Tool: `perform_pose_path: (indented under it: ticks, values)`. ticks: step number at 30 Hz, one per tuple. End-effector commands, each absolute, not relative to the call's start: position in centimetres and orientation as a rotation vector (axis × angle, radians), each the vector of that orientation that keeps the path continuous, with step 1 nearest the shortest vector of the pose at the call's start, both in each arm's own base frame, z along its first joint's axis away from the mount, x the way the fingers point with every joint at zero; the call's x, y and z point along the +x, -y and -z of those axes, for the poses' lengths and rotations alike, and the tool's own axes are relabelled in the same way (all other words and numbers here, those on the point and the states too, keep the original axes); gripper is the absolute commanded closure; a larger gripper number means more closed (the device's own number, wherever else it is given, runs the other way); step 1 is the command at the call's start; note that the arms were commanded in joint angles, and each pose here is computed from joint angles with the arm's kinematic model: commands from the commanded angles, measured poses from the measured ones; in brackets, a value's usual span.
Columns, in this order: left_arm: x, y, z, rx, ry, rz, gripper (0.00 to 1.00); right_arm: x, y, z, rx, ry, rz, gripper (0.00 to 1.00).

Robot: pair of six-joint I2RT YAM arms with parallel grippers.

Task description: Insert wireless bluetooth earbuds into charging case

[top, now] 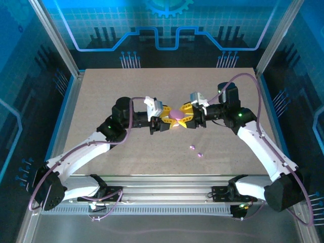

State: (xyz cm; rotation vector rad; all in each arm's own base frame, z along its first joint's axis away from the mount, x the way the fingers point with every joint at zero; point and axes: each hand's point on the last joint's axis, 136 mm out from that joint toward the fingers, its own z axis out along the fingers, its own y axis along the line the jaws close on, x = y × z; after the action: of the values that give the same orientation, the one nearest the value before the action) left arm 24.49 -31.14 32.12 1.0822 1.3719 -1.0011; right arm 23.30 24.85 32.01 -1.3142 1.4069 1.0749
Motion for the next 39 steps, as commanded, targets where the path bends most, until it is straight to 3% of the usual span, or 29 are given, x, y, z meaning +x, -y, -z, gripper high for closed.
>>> perform_pose_path:
  ticks: [1,27,34,39]
  values:
    - [23.8,31.3,-31.9,1.145,-1.358,0.986,0.66,24.4,-24.4,-33.7,-1.233,-1.425,-1.007,0.55]
    - [24.3,30.8,-31.4,1.070,-1.347,0.970,0.63,29.4,-21.6,-34.5,-0.925,-1.644,-0.757,0.47]
    - [24.8,30.7,-31.8,1.019,-1.344,0.972,0.63,25.6,-23.2,-34.2,-1.132,-1.597,-0.920,0.48]
    - [24.9,30.6,-32.0,1.007,-1.346,0.964,0.64,26.2,-22.8,-33.9,-1.109,-1.623,-0.859,0.45]
